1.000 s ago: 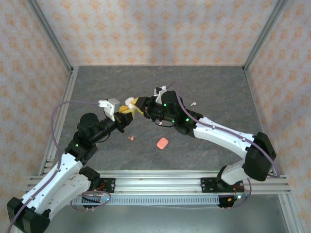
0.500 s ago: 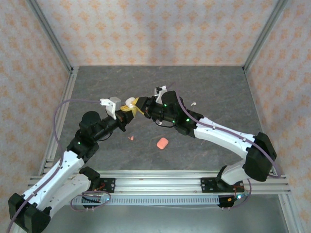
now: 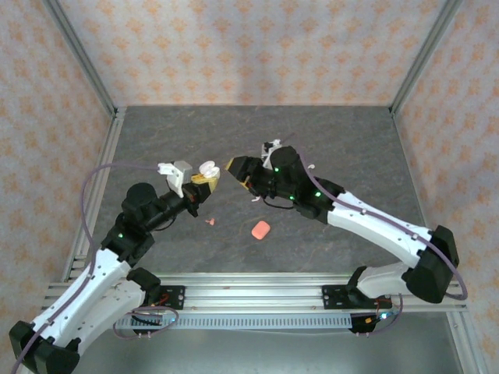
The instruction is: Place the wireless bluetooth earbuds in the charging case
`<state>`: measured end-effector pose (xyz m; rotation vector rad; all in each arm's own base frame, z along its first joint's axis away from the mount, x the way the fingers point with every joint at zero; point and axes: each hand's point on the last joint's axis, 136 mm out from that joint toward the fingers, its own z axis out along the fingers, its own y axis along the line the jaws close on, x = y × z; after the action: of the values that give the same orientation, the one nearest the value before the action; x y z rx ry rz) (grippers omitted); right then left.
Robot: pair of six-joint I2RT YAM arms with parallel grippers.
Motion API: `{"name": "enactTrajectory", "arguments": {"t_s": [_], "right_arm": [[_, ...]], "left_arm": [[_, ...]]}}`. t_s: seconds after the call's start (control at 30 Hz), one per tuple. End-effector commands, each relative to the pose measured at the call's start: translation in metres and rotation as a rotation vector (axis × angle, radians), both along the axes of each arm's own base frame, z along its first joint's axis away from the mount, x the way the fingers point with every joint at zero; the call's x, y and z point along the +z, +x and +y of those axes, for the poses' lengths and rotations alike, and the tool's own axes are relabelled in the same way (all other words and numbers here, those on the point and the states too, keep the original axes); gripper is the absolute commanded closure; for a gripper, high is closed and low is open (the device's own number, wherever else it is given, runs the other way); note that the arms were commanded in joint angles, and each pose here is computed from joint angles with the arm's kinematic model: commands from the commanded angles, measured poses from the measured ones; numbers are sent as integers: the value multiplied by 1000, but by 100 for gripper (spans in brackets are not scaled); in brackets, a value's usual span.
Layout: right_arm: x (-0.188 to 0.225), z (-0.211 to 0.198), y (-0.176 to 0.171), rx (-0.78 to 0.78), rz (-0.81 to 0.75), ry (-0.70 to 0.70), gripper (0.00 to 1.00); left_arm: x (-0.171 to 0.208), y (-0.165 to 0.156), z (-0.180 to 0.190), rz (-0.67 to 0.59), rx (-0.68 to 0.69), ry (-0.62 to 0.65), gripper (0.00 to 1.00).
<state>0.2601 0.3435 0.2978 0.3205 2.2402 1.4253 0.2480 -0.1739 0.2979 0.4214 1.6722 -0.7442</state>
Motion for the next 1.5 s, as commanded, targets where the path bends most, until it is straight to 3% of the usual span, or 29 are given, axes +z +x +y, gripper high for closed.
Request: {"name": "enactTrajectory", "arguments": {"t_s": [0.0,0.2,0.43,0.7,1.1,1.47], "right_arm": [[-39,-44,4,-86,85,-251,48],[-116,-54,5,-62,241,-468,50],[-186,-36,13,-37,353,-532,60],[-244,-50,25,-95,436,-627,64],[-271,-57,46,-121,463,-674,68],[-272,-53,62,-111,447,-717,70]], "left_arm": [[-5,-11,3,-3,-16,50,100],[-19,-23,9,19,-17,55,100],[-26,-32,13,26,-17,71,100],[-32,-35,12,42,-32,58,100],[-38,-34,12,49,-29,63,100],[-40,-34,13,50,-27,77,100]]}}
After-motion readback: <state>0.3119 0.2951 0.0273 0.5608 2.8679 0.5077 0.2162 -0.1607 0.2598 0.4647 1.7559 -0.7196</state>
